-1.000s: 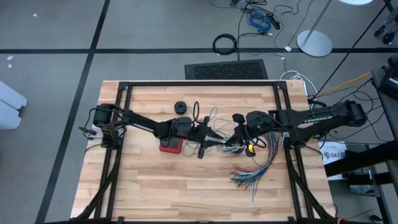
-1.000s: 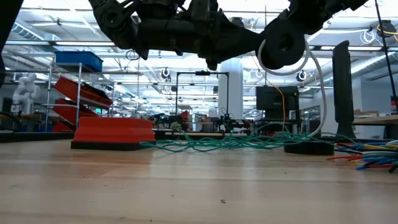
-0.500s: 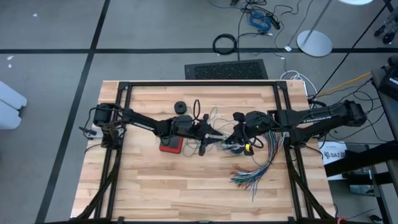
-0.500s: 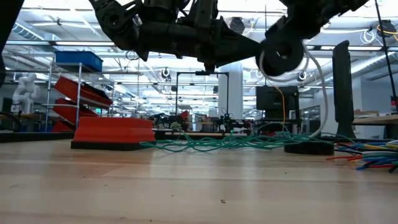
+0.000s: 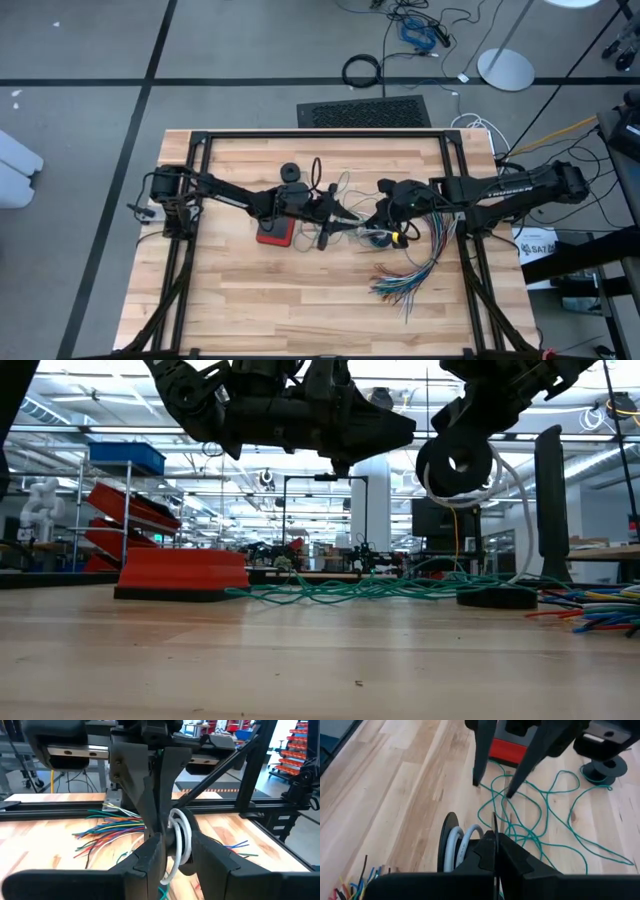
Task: Coiling cords
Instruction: Uncoil the white wire cable from the spool
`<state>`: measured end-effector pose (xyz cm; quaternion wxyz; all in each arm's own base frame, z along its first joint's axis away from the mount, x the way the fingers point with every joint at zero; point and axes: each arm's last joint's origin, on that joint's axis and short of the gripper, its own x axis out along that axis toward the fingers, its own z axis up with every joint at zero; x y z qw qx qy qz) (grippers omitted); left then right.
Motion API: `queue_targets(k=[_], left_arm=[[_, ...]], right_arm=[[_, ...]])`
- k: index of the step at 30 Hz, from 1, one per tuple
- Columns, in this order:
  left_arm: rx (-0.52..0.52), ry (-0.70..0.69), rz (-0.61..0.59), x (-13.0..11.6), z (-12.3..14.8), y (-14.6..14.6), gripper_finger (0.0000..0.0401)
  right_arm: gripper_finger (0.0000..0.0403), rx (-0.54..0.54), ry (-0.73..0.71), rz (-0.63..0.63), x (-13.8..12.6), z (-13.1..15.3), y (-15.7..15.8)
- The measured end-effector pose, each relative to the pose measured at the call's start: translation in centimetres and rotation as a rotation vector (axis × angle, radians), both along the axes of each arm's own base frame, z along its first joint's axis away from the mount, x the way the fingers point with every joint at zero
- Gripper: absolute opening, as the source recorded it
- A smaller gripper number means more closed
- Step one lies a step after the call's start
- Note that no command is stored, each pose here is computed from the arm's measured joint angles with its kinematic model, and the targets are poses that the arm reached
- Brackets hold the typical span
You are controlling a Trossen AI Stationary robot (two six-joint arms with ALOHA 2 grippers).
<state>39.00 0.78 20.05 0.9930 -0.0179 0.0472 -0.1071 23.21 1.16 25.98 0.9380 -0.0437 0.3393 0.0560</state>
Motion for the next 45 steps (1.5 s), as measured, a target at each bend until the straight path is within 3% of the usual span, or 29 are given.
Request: queue_targets(k=[10,16,18,23,26,29,35,40,45], left_arm=[[-0.02,0.013,0.025,0.0,-0.1,0.0,0.0113],[0.065,-0.012,0.229,-0.3,0.4,1.6,0.0113],[0.11,-0.018,0.304,-0.9,0.9,2.5,0.0113],[0.171,-0.16,0.436,-2.8,5.2,5.0,0.0113],[0.18,-0.212,0.472,-4.0,7.1,6.0,0.0113],[0.137,-0.235,0.431,-4.4,7.7,6.5,0.0113],[0.073,-0.215,0.32,-2.7,5.4,4.9,0.0113],[0.094,-0.315,0.335,-0.9,3.3,2.9,0.0113],[0.168,-0.327,0.398,1.1,1.9,2.2,0.0113]], right_arm=[[0.0,-0.059,-0.07,-0.022,0.4,0.5,-0.1],[0.0,-0.199,-0.101,-0.183,0.3,0.9,-0.8],[0.0,-0.229,-0.145,-0.231,0.1,1.6,-0.9],[0.0,-0.304,-0.3,-0.363,-1.0,4.0,-1.3],[0.0,-0.327,-0.408,-0.425,-1.9,5.6,-1.5],[0.0,-0.348,-0.512,-0.495,-2.6,7.1,-1.7],[0.0,-0.368,-0.665,-0.615,-2.7,8.8,-2.0],[0.0,-0.388,-0.748,-0.686,-1.3,9.1,-2.0],[0.0,-0.399,-0.813,-0.692,-0.1,9.2,-2.0]])
